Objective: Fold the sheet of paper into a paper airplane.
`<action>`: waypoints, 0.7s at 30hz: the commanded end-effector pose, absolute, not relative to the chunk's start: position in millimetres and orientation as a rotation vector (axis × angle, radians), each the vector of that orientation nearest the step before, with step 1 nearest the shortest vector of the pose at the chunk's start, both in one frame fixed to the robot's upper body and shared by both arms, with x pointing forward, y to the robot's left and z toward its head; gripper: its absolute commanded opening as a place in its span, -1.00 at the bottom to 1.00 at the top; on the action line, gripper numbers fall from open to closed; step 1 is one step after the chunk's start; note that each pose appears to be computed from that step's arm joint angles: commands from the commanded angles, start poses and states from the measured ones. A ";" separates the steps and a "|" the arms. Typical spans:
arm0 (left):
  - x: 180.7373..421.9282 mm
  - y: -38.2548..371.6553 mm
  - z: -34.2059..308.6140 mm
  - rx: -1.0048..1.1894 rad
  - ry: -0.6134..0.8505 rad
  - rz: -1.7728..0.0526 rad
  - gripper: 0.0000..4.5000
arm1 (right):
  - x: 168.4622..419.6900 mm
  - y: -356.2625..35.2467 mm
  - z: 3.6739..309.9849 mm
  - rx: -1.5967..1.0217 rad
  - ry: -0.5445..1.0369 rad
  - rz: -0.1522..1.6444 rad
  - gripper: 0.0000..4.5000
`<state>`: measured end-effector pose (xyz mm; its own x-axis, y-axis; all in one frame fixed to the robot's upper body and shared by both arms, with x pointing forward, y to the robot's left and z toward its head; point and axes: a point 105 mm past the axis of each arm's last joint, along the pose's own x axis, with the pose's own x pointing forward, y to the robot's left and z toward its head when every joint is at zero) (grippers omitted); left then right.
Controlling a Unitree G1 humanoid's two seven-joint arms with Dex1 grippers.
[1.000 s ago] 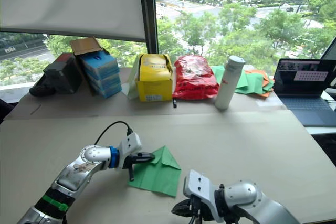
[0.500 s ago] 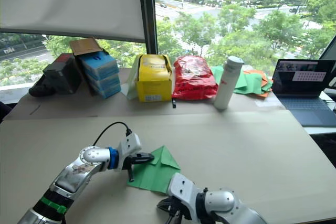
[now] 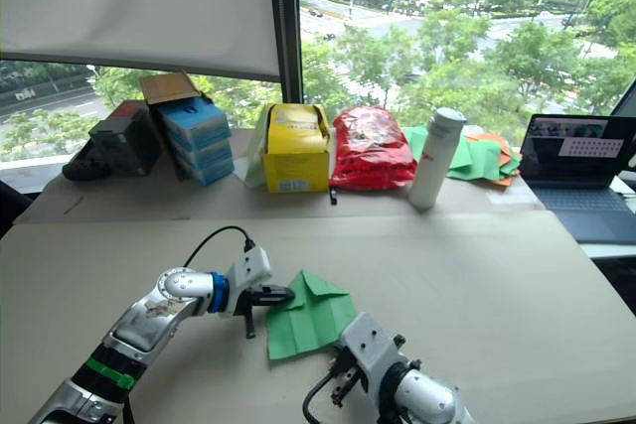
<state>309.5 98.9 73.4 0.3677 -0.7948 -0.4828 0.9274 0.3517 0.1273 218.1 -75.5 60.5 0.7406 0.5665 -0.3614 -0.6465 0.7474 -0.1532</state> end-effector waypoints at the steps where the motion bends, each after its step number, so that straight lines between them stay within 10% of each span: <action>1: 307.5 104.6 55.1 0.430 0.446 -1.134 -0.99 | 232.3 -83.4 68.5 -0.273 0.227 0.572 -1.00; 21: 311.1 109.3 57.7 0.457 0.439 -1.125 -0.99 | 254.8 -59.0 81.7 -0.144 0.091 0.760 -1.00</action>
<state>312.8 98.2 74.8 0.3638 -0.7947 -0.4859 0.9303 0.3365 0.1461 255.1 -56.5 82.8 0.7265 0.6767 -0.1197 -0.6870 0.7197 -0.1006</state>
